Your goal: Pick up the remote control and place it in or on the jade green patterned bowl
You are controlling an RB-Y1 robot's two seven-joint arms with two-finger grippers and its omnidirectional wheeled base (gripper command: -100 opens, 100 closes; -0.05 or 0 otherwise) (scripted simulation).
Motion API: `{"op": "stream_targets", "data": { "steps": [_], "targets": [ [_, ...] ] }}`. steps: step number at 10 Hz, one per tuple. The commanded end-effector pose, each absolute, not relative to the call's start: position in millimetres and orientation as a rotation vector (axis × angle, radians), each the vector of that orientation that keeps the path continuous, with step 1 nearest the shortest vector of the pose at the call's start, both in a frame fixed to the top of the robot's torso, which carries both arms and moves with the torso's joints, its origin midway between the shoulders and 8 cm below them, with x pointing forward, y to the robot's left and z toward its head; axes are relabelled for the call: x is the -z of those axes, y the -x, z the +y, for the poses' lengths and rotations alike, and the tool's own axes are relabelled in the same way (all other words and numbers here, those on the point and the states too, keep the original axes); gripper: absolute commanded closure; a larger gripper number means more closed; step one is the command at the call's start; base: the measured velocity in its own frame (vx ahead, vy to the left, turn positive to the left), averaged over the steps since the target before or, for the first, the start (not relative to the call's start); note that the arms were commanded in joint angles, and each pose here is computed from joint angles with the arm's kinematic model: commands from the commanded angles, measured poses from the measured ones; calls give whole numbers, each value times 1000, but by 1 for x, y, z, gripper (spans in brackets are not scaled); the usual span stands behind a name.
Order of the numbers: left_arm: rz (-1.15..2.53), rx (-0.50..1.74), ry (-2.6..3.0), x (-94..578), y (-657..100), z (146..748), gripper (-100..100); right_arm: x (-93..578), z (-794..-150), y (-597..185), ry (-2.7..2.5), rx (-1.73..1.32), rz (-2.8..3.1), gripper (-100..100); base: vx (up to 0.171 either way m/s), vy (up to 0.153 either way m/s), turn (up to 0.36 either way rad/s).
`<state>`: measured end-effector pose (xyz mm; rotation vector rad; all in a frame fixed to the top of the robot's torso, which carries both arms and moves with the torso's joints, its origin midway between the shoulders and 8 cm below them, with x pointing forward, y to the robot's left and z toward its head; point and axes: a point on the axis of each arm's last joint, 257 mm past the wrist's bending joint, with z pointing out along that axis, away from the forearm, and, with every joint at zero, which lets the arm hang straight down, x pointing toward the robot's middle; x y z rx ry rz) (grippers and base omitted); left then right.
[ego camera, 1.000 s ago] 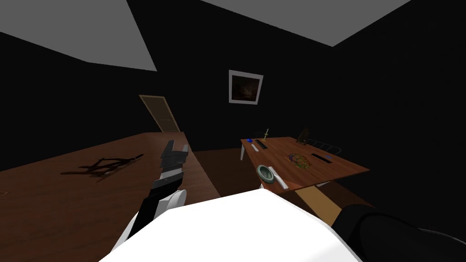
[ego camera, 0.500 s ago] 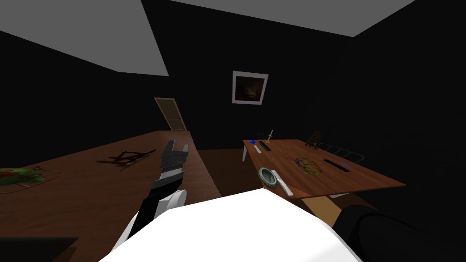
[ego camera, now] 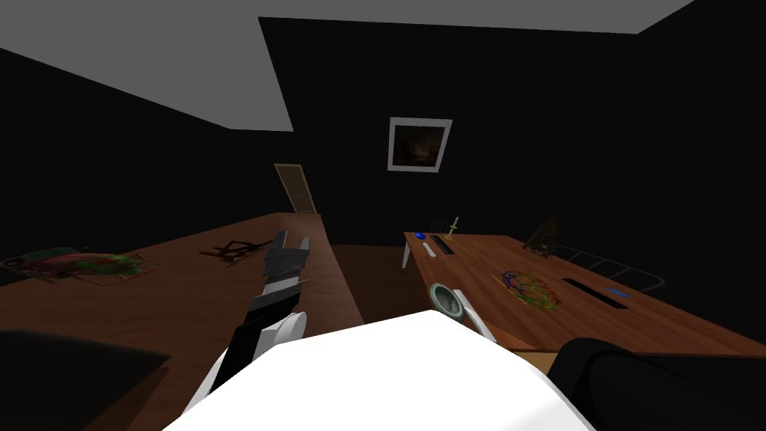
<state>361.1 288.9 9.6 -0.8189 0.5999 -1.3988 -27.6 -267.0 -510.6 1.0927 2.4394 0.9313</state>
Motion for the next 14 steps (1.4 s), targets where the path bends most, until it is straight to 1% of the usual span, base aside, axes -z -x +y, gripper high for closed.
{"op": "stream_targets", "data": {
  "steps": [1,2,3,4,6,8,9,10,11,13,14],
  "targets": [
    [600,1399,819,-10,-361,289,0,518,-288,59,-1107,-852,2536,-100,36,-28,147],
    [600,1399,819,-10,-361,289,0,516,-297,61,-1090,-837,2552,-100,28,-29,82],
    [600,1399,819,-10,-361,289,0,521,-318,89,-1097,-759,2631,-100,53,-36,158],
    [600,1399,819,-10,-361,289,0,520,-323,90,-1088,-750,2640,-100,48,-31,83],
    [600,1399,819,-10,-361,289,0,522,-373,139,-1086,-583,2779,-100,96,-29,212],
    [600,1399,819,-10,-361,289,0,520,-381,139,-1069,-566,2792,-100,56,-37,18],
    [600,1399,819,-10,-361,289,0,516,-411,158,-1054,-473,2854,-100,51,-29,144],
    [600,1399,819,-10,-361,289,0,516,-411,158,-1054,-473,2854,-100,60,-28,99],
    [600,1399,819,-10,-361,289,0,511,-439,173,-1036,-383,2905,-100,82,-16,162],
    [600,1399,819,-10,-361,289,0,499,-491,191,-997,-221,2976,-100,168,-36,227],
    [600,1399,819,-10,-361,289,0,499,-491,191,-997,-221,2976,-100,132,-62,81]
  ]
}}
